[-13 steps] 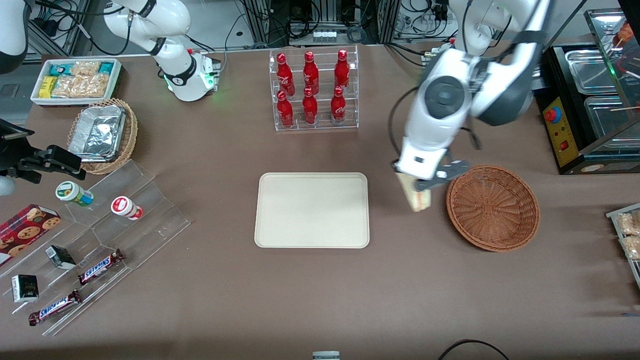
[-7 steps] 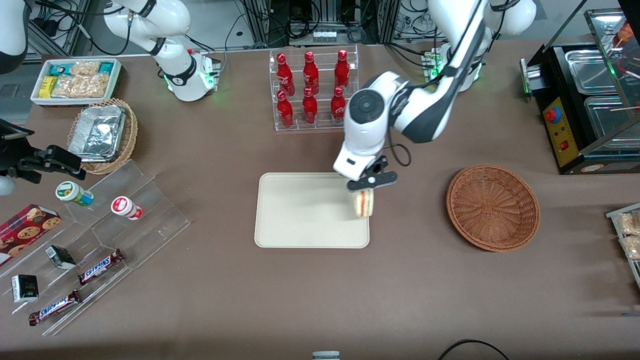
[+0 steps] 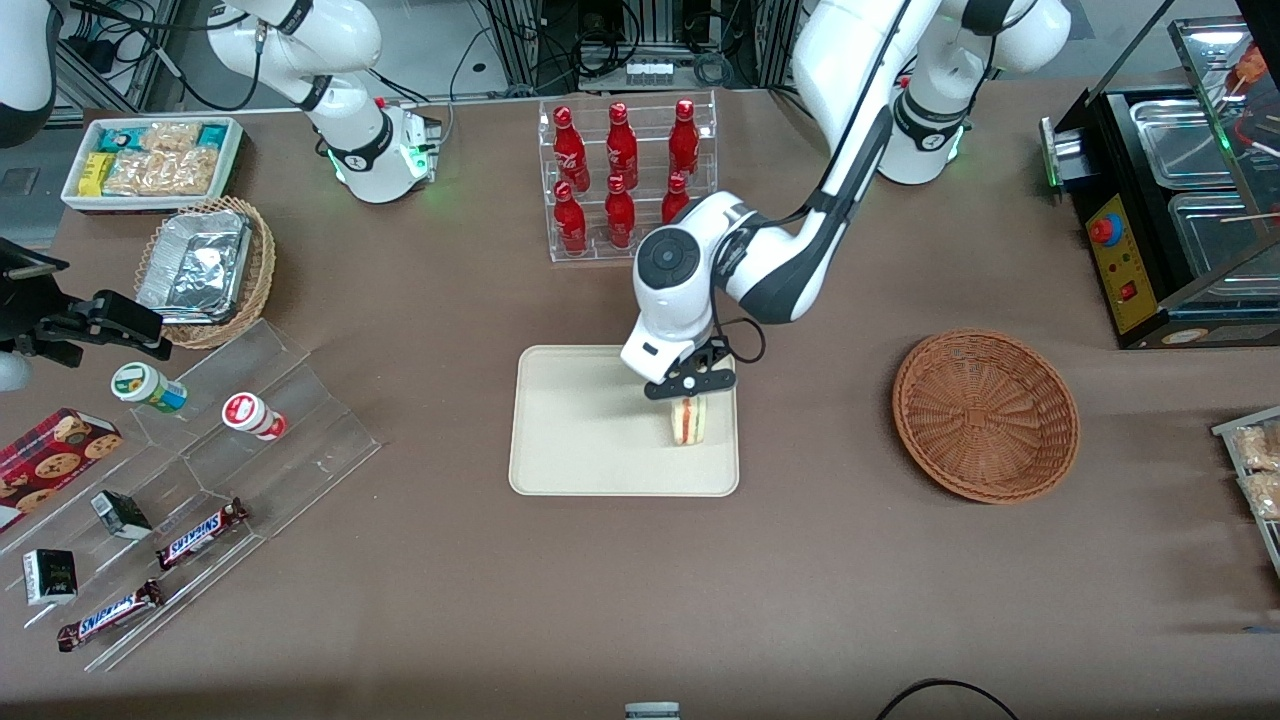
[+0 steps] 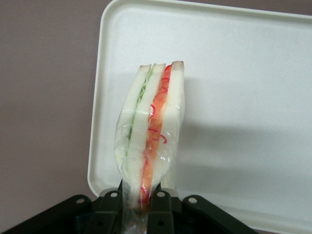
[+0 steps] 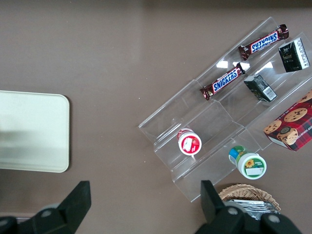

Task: Place sandwich from basket to tray
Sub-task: 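Lower the held sandwich onto the cream tray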

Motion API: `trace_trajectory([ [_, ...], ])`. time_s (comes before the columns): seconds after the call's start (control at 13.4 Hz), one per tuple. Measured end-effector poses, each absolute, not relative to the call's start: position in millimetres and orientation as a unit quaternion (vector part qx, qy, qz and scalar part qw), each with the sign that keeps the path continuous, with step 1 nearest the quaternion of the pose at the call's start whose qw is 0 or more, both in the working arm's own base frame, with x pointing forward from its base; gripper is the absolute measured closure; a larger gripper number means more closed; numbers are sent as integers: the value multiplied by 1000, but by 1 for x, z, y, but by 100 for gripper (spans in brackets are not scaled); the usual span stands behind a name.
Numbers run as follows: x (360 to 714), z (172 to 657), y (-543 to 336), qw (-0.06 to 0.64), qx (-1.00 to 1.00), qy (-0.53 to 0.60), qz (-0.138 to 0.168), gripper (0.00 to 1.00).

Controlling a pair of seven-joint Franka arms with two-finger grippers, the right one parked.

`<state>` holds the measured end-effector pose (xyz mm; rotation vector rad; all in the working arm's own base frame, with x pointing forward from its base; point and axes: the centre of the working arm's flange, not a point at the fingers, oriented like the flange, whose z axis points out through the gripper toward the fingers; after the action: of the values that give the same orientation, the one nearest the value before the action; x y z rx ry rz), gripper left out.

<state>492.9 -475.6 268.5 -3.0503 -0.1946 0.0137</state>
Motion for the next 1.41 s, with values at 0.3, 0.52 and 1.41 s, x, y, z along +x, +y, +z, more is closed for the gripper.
trace_trajectory([
  [0.3, 495, 254, -473, 62, -997, -52, -3, 82],
  [0.52, 494, 244, -472, 70, -996, -49, 0, 79],
  [1.41, 508, 297, -481, 50, -995, -79, -25, 0],
])
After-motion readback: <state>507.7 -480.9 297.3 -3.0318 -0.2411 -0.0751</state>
